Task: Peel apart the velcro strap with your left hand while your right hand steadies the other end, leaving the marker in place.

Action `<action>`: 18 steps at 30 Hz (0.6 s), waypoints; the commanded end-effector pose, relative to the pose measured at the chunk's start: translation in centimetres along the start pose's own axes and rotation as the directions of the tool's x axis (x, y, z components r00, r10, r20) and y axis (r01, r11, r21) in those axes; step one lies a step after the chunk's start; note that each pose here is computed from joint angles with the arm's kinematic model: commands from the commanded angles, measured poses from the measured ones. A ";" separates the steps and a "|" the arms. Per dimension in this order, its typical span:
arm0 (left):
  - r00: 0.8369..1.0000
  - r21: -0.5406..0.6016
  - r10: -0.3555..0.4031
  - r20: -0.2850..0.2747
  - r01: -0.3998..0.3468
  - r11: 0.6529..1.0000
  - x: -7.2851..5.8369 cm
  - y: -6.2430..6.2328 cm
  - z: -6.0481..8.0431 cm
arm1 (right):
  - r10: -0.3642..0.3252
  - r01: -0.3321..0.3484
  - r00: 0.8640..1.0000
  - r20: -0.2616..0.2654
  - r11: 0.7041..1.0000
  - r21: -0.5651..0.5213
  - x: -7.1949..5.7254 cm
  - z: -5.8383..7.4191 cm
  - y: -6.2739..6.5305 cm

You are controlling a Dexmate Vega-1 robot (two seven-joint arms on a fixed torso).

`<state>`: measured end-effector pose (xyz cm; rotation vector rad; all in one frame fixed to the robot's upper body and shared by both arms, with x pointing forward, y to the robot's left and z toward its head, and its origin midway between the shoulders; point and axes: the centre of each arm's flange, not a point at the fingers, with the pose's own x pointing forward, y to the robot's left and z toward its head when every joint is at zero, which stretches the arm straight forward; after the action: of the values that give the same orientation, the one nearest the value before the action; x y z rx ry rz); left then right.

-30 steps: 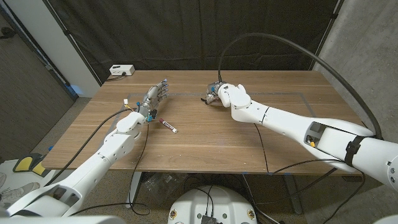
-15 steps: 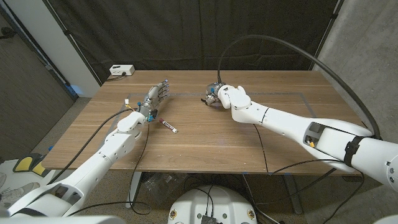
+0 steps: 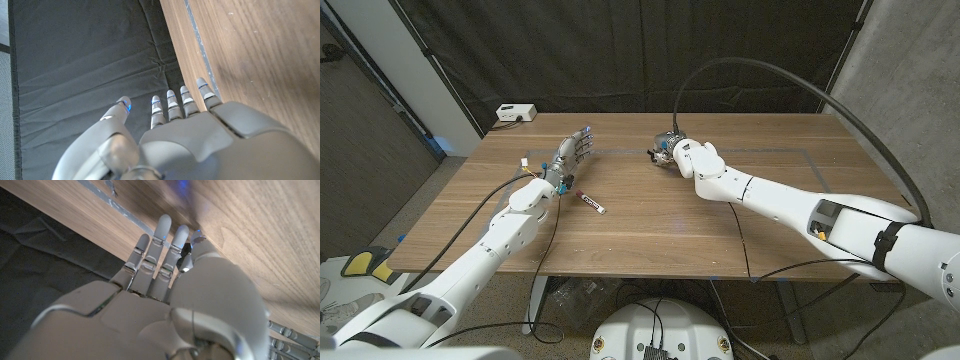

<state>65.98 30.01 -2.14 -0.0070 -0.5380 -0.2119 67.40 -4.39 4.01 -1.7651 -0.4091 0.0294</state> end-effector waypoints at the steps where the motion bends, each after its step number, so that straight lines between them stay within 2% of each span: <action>1: 0.999 0.011 -0.030 -0.013 0.031 0.999 0.8 -0.7 0.1 | -0.165 0.165 0.986 0.005 0.985 0.041 -1.1 -0.6 -0.1; 7: 0.997 0.073 -0.075 -0.035 0.078 0.994 1.5 -1.5 0.6 | -0.262 0.261 0.965 0.009 0.964 0.057 -2.0 -0.5 -0.3; 12: 0.990 0.157 -0.131 -0.042 0.136 0.978 2.2 -2.1 1.5 | -0.286 0.285 0.958 0.007 0.957 0.059 -2.4 -0.5 -0.4; 18: 0.985 0.262 -0.166 -0.039 0.170 0.950 2.6 -2.9 2.7 | -0.347 0.345 0.938 0.014 0.936 0.072 -3.0 -0.4 -0.4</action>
<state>66.53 28.16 -0.41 0.1315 -0.5264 -0.2771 65.73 -5.23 4.16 -1.6593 -0.6264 -0.1184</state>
